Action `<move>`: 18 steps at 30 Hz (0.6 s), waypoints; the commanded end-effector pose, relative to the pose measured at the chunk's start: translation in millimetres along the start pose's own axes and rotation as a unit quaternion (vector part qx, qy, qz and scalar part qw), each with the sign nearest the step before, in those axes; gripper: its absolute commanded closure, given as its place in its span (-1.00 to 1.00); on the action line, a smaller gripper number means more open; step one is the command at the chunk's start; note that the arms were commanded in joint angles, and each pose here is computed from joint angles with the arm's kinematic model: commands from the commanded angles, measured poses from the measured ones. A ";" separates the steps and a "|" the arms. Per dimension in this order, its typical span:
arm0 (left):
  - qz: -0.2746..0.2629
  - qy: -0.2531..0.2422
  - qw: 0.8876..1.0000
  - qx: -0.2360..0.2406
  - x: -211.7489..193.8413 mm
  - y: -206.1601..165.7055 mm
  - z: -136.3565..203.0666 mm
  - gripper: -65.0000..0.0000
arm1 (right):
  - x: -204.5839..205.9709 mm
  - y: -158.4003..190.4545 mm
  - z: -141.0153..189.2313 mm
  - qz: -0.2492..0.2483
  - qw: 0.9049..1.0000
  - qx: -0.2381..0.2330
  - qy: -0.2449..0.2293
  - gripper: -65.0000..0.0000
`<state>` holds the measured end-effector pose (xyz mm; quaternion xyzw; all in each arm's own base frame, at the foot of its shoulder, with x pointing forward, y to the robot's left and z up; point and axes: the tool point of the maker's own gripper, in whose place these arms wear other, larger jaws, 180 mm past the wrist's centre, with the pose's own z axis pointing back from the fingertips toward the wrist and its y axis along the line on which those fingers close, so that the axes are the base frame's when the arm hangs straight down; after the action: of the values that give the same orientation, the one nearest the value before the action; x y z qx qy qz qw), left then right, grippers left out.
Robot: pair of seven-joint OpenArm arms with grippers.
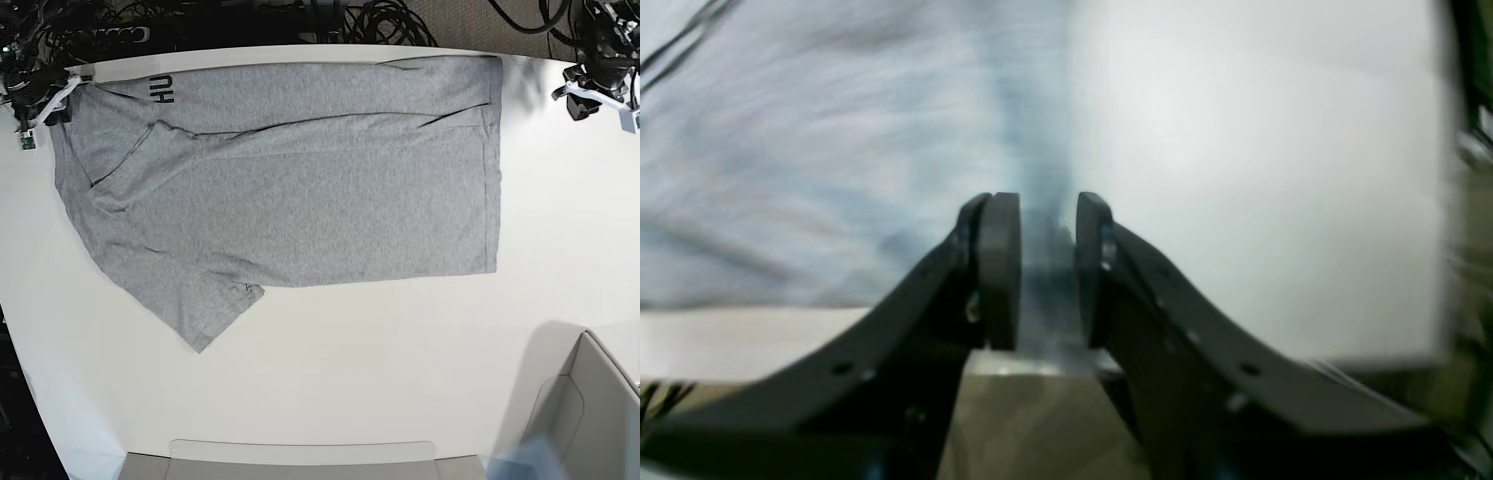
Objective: Fold the T-shirt properly
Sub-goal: 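Drag the shirt toward the robot with both grippers, then release, then move both grippers to the shirt's hem corners and grasp them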
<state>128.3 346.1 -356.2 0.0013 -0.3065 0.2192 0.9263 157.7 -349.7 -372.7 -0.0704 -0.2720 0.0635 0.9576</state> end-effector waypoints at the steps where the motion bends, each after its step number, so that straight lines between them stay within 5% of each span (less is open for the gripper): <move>1: -0.010 -0.014 1.000 0.001 8.8 0.9 4.4 0.58 | -0.3 -4.3 4.0 0.022 1.000 -0.005 0.006 0.52; 9: -0.009 -0.014 1.000 0.001 9.3 0.7 4.2 0.58 | -4.8 -28.8 15.6 0.036 0.997 -0.056 0.024 0.53; 14: -0.008 -0.028 0.999 -0.012 18.3 -7.8 1.5 0.58 | 41.2 -52.5 36.2 0.015 0.993 -0.103 -0.054 0.53; 18: -0.028 -0.062 0.995 -0.079 52.0 -62.4 -19.0 0.58 | 104.7 -57.8 40.9 0.000 0.984 -0.096 -0.151 0.53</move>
<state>195.2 315.0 -344.2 -0.0470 -0.3622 0.1813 0.9131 220.4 -381.5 -293.9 -0.1375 -0.3950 0.0306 0.9078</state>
